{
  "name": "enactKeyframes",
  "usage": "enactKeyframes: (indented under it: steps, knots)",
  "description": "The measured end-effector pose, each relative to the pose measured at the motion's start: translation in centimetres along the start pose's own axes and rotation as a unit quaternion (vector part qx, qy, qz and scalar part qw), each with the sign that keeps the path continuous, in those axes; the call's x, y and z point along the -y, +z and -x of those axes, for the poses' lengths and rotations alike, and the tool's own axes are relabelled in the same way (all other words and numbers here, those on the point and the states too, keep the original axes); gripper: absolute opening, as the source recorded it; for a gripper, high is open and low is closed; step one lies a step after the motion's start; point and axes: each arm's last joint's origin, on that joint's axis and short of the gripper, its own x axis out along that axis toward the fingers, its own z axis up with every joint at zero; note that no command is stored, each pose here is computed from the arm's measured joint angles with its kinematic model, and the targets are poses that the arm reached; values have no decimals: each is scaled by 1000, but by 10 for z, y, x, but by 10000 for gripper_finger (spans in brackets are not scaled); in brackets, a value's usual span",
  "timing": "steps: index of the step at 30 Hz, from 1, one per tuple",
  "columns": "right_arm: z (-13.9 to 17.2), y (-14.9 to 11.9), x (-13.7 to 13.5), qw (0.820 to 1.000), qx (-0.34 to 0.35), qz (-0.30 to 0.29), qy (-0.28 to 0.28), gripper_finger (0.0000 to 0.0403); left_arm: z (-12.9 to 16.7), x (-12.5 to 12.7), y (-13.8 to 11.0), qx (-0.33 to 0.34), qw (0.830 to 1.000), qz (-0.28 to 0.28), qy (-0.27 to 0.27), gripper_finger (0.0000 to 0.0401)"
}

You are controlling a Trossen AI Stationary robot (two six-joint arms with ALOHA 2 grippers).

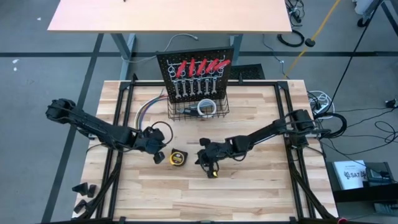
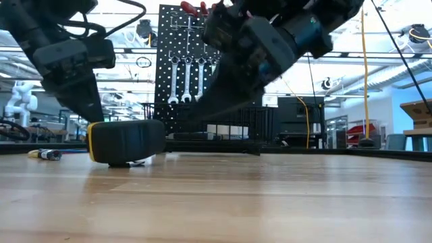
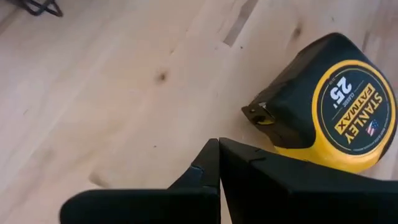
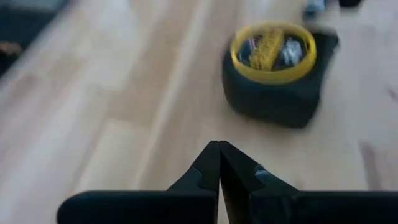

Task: Hang tools onto peg board
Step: Hang the measuring tape on the peg board

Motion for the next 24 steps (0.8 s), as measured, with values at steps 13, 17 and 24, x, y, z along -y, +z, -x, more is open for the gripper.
enactKeyframes:
  steps: [13,17,24]
  knots:
    - [-27,1,0,998,61,-4,35,0,-38,16,-13,-45,999,-10,2,2]
    - [-46,-1,1,998,47,-4,43,0,-41,23,-9,-31,999,-1,-34,2]
    - [-66,3,10,1000,1,-19,17,0,-42,33,-12,-34,997,3,-76,2]
